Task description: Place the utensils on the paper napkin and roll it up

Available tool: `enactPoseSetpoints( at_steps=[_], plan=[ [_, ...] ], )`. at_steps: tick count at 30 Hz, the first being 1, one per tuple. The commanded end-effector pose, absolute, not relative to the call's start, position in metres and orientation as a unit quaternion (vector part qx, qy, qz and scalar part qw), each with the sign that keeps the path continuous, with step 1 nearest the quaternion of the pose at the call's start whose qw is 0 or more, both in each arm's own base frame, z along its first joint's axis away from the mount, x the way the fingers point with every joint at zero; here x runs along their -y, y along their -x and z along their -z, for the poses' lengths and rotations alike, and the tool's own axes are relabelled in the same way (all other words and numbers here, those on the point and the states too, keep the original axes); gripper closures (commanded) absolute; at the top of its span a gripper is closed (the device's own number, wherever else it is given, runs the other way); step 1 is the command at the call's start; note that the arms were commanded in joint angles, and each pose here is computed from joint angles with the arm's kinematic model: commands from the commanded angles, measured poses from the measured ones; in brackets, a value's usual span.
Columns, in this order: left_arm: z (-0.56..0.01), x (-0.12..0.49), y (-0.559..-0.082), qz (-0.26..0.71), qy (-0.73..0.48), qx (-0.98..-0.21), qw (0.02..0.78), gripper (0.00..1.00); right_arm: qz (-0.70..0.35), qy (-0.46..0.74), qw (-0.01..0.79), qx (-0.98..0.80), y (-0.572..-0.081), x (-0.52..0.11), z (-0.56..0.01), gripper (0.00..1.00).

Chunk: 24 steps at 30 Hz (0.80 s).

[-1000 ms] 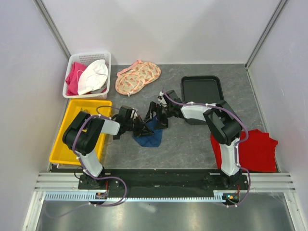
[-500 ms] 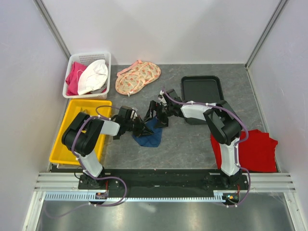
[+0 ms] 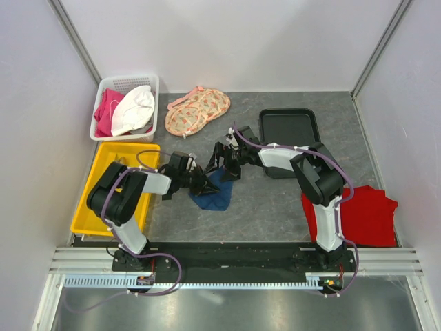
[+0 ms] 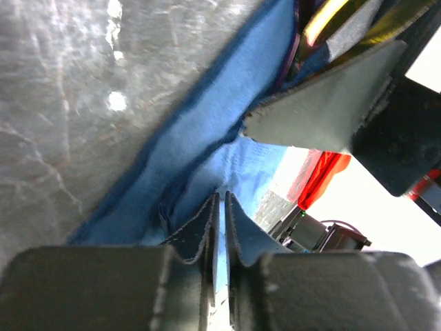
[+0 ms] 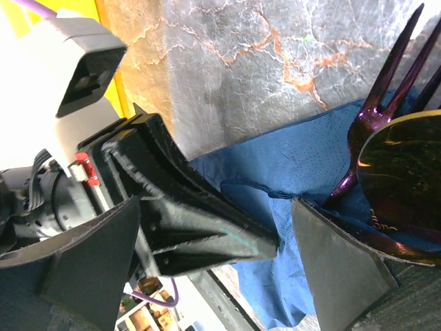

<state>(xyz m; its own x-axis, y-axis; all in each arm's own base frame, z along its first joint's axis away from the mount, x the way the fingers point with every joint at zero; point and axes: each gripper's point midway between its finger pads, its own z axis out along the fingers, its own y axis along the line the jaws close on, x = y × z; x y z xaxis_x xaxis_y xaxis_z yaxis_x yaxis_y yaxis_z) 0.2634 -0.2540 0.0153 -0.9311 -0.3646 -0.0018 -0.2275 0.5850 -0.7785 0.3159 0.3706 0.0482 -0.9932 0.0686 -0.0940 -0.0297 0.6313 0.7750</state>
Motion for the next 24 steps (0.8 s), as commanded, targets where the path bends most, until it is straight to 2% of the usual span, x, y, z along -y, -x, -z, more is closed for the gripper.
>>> enactPoseSetpoints(
  at_steps=[1, 5, 7, 12, 18, 24],
  plan=[
    [-0.038, 0.252, -0.265, 0.435, 0.142, -0.883, 0.103, 0.82, -0.388, -0.017, 0.066, -0.919, -0.324, -0.360, -0.020, 0.02],
    [-0.052, 0.234, -0.253, 0.427, 0.149, -0.886, 0.105, 0.63, -0.387, -0.019, 0.064, -0.920, -0.325, -0.360, -0.019, 0.02],
    [-0.050, 0.216, -0.248, 0.409, 0.168, -0.892, 0.099, 0.59, -0.387, -0.017, 0.066, -0.919, -0.326, -0.361, -0.020, 0.02],
    [-0.046, 0.165, -0.246, 0.347, 0.192, -0.910, 0.119, 0.40, -0.387, -0.017, 0.064, -0.920, -0.325, -0.361, -0.020, 0.02],
    [-0.032, 0.136, -0.244, 0.286, 0.204, -0.929, 0.120, 0.34, -0.386, -0.018, 0.059, -0.920, -0.322, -0.360, -0.018, 0.02],
    [-0.023, 0.134, -0.256, 0.284, 0.204, -0.926, 0.140, 0.31, -0.386, -0.018, 0.058, -0.920, -0.322, -0.359, -0.017, 0.02]
  ],
)
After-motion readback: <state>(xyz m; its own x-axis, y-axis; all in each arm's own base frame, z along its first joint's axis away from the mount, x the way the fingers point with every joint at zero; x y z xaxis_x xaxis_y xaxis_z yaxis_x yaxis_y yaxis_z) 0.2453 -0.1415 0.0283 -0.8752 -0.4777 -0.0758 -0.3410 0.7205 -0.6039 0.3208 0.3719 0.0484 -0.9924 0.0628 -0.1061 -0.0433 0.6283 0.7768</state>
